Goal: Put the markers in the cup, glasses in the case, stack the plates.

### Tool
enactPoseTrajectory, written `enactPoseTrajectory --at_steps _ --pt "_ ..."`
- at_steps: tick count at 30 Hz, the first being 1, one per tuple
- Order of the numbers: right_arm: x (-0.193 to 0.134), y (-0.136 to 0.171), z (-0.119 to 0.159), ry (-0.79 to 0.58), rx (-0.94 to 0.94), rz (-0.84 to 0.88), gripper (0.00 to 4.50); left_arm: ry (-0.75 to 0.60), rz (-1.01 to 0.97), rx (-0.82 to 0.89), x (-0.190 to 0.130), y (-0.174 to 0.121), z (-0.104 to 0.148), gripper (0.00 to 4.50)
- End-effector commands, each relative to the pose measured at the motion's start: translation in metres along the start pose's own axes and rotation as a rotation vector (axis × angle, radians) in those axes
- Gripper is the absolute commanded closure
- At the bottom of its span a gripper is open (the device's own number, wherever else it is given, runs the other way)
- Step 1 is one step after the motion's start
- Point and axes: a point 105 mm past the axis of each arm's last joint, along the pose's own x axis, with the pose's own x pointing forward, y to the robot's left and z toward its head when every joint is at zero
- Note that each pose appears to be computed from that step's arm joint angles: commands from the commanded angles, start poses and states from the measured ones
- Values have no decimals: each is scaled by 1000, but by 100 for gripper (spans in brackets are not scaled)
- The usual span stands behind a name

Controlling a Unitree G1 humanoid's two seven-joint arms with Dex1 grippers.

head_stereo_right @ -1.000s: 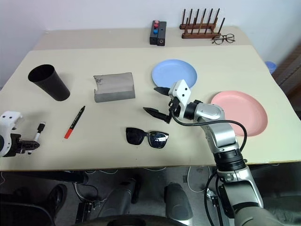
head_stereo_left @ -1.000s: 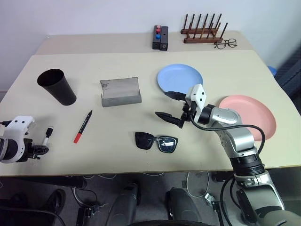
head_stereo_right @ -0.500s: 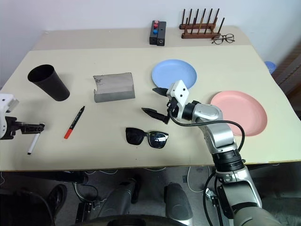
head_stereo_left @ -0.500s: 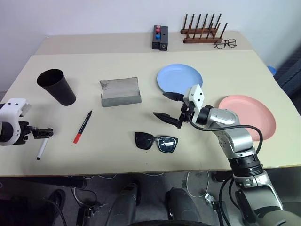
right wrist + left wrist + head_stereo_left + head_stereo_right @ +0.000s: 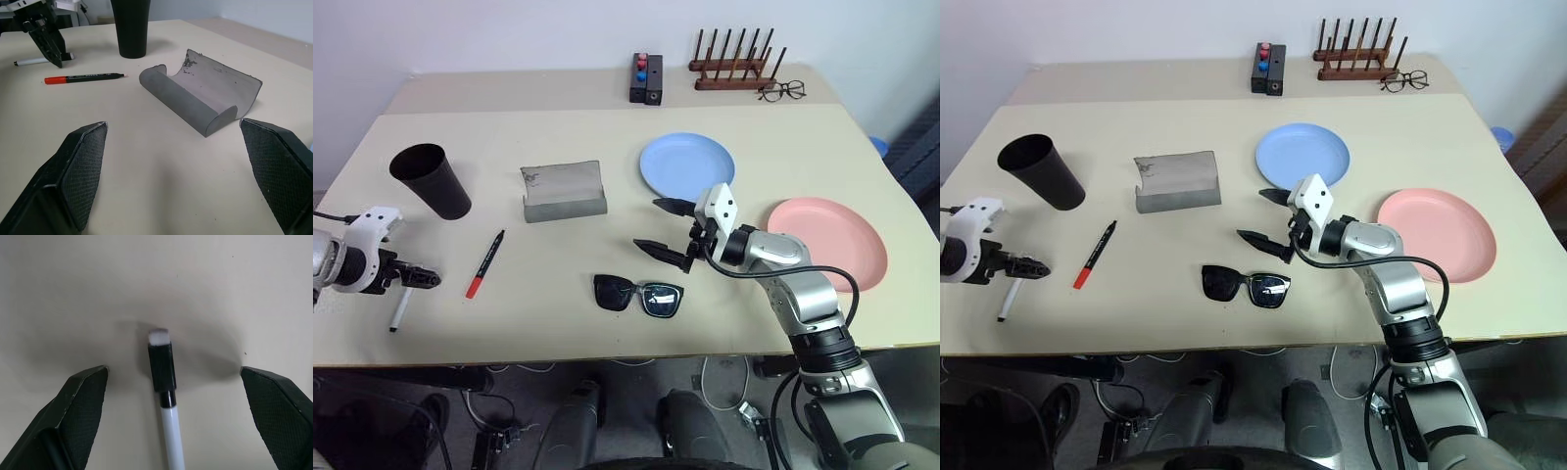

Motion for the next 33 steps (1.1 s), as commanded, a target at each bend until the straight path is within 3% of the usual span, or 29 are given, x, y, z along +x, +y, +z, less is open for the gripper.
enactPoseTrajectory --at_steps 1,7,13,20,26,33 --pt "-1 -1 16 -40 -48 -8 6 3 15 15 2 2 2 141" --pt "-1 -2 18 -38 -50 -15 6 16 4 18 2 1 -2 438" --pt "0 -3 17 -37 -51 -14 6 -8 -36 36 -15 -8 2 445" --pt "-17 -7 32 -101 26 39 6 -172 -194 143 -50 -52 27 445" --pt "-23 9 53 -190 98 152 6 -537 -302 204 -76 -74 69 445" --pt "-15 5 64 -271 101 127 6 -1013 -249 275 -117 -73 132 445"
